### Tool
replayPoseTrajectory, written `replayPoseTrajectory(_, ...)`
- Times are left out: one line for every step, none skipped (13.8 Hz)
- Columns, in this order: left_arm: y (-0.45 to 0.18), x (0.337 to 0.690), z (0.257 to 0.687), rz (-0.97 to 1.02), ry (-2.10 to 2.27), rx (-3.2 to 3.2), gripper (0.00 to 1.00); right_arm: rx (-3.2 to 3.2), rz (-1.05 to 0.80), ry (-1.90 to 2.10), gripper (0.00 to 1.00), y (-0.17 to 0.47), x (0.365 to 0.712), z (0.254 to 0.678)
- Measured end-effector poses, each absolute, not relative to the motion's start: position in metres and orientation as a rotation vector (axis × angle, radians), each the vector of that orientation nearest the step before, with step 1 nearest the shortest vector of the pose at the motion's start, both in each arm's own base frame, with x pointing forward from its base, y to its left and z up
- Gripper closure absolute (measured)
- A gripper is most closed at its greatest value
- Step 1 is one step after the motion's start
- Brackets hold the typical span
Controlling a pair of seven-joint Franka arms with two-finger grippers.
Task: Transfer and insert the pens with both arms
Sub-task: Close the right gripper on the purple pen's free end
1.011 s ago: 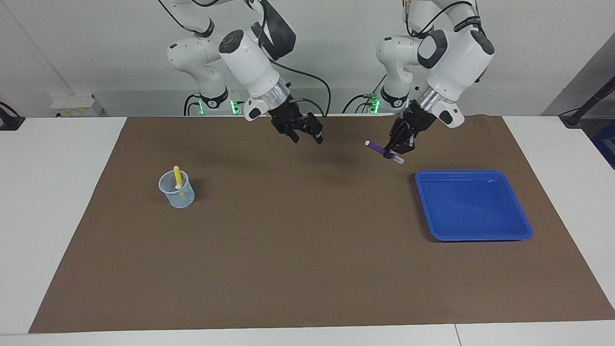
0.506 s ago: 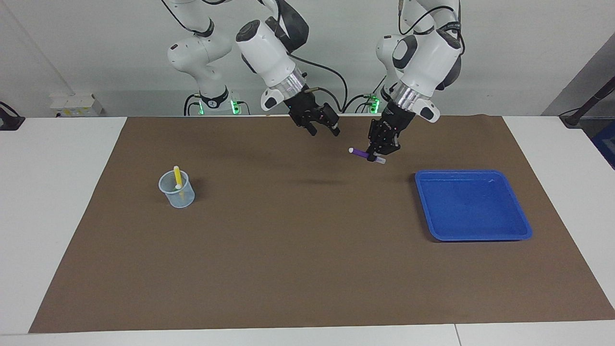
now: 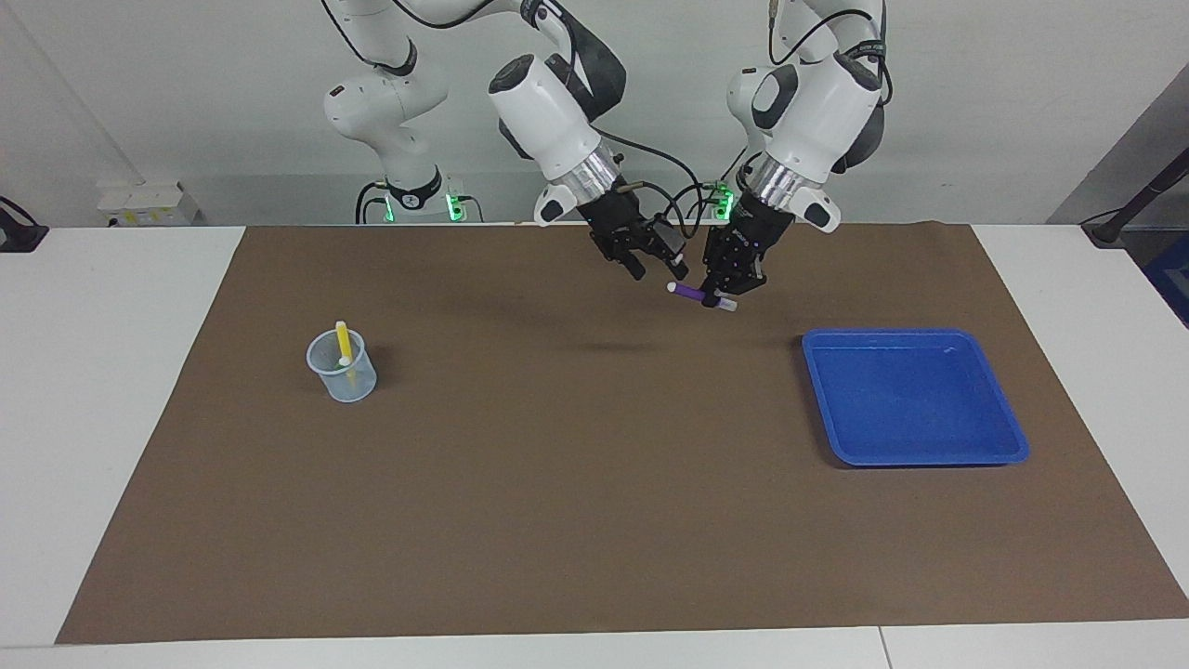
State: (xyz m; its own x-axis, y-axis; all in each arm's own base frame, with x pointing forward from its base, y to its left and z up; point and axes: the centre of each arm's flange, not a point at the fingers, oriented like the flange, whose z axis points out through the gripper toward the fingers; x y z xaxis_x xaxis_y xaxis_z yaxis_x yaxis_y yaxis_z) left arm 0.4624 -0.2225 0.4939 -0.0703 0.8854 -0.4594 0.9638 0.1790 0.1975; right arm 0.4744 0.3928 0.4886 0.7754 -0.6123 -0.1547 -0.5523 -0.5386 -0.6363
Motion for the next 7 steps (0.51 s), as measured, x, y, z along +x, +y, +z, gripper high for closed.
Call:
replayPoseTrajectory(-0.224, 0.462, 0.494, -0.218, 1.982, 1.737, 0.83, -2.267, -0.116, 0.860, 0.00, 0.395, 0.477, 0.491)
replayPoseTrajectory(-0.225, 0.461, 0.493, -0.220, 1.980, 1.741, 0.83, -2.258, -0.121, 0.856, 0.00, 0.397, 0.479, 0.496)
replayPoseTrajectory(-0.227, 0.459, 0.493, -0.222, 1.977, 1.746, 0.83, -2.251, -0.125, 0.853, 0.02, 0.398, 0.481, 0.500)
replayPoseTrajectory(-0.229, 0.458, 0.492, -0.224, 1.976, 1.751, 0.83, -2.246, -0.128, 0.852, 0.04, 0.399, 0.483, 0.502)
replayPoseTrajectory(-0.230, 0.457, 0.491, -0.225, 1.975, 1.755, 0.83, -2.244, -0.129, 0.851, 0.09, 0.400, 0.484, 0.503)
replayPoseTrajectory(-0.230, 0.456, 0.490, -0.226, 1.974, 1.757, 0.83, -2.245, -0.129, 0.852, 0.10, 0.400, 0.484, 0.502)
replayPoseTrajectory(-0.230, 0.456, 0.490, -0.226, 1.974, 1.758, 0.83, -2.246, -0.128, 0.852, 0.17, 0.400, 0.485, 0.501)
